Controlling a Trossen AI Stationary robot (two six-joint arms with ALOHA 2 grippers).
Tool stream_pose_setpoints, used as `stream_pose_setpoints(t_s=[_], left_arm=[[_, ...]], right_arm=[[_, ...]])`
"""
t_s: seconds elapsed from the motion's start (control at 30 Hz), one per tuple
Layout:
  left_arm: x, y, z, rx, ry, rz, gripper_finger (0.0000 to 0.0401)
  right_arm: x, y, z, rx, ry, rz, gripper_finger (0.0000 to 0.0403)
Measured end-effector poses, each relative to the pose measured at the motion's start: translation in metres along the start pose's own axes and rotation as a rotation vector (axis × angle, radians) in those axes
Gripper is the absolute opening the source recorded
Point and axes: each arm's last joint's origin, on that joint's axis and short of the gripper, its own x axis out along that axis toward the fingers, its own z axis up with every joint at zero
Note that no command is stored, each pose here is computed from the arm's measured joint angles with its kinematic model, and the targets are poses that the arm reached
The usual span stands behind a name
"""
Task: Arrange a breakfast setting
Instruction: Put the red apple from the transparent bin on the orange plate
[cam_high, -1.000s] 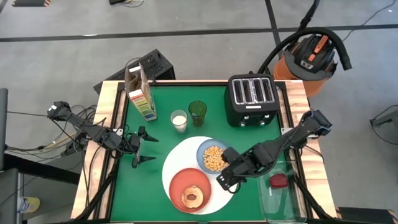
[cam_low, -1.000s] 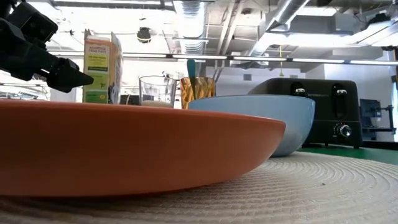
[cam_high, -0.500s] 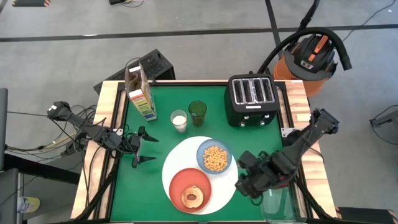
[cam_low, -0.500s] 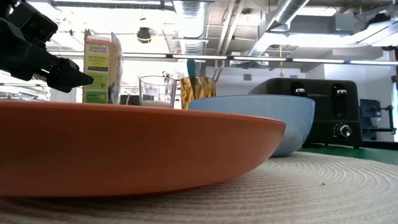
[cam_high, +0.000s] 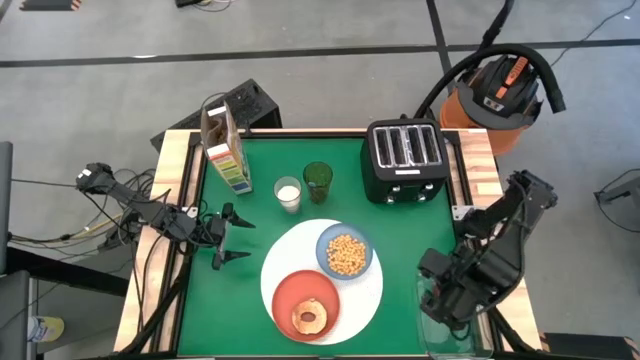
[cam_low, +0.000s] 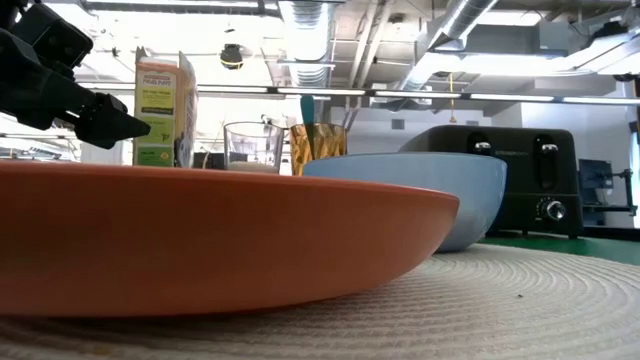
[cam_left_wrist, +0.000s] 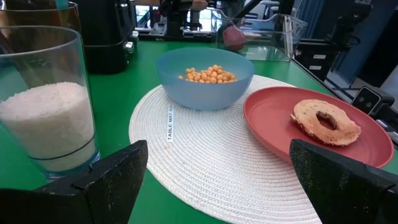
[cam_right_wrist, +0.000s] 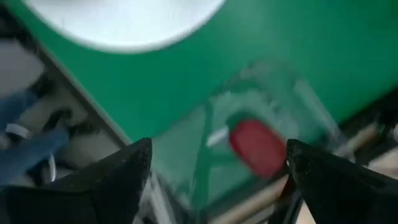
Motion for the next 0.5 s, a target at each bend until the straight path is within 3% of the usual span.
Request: stream_pose_setpoints(t_s=[0.33,0.5], left_arm=[[0.000,0.000,0.000,0.000,0.000,0.000,0.0378],[0.000,0.000,0.000,0.000,0.000,0.000,0.0378]], right_arm=[[-0.007,-0.003,-0.035,-0.076,0.103,0.023,0.0397],[0.007,-0.006,-0.049,-0.096,0.115,-0.038,0.0397]])
